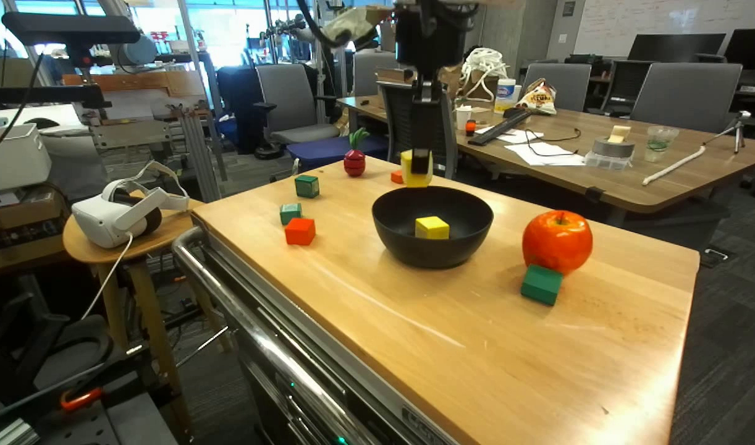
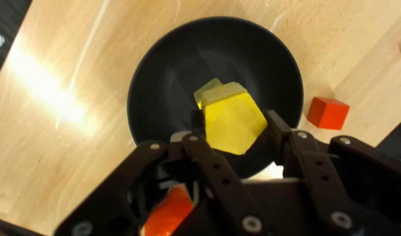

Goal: Put all the blocks and the beetroot in the bowl then move the apple to the left

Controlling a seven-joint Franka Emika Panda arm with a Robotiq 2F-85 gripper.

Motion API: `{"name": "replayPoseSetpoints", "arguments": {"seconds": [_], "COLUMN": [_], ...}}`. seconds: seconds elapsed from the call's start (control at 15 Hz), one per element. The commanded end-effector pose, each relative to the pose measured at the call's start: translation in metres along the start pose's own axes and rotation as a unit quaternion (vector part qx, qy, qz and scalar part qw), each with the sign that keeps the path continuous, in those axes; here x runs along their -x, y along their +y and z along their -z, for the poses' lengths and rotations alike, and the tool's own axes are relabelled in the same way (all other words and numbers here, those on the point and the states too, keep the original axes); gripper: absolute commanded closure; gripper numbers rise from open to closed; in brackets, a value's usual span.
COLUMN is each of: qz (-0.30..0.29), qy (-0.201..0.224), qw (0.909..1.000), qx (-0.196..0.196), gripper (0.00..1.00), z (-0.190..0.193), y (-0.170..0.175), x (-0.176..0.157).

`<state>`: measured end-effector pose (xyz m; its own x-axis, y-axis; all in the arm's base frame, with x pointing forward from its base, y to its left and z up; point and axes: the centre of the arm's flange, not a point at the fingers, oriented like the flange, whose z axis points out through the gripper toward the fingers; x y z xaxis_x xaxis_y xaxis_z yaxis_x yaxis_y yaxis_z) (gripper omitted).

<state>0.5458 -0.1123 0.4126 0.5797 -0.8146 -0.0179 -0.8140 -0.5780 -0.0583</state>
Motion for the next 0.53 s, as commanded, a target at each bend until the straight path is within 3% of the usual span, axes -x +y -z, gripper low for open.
{"name": "replayPoseSetpoints", "arguments": {"seconds": [0.0, 0.13, 0.2, 0.27, 0.4, 0.47], "qz": [-0.005, 0.000, 0.004, 0.011, 0.026, 0.037], "qy": [-0.029, -0.031, -0.026, -0.021, 0.001, 0.009], "qw": [0.9990, 0.9989, 0.9992, 0.9992, 0.9991, 0.9986], "qx": [-0.032, -0.034, -0.031, -0.032, -0.034, -0.036], "gripper": [0.80, 0.80, 0.52, 0.29, 0.26, 0.18], "z": [-0.012, -0.012, -0.008, -0.005, 0.005, 0.010], "y": [0.018, 0.019, 0.016, 0.013, -0.005, -0.015], "x": [0.004, 0.001, 0.000, 0.000, 0.003, 0.005]}}
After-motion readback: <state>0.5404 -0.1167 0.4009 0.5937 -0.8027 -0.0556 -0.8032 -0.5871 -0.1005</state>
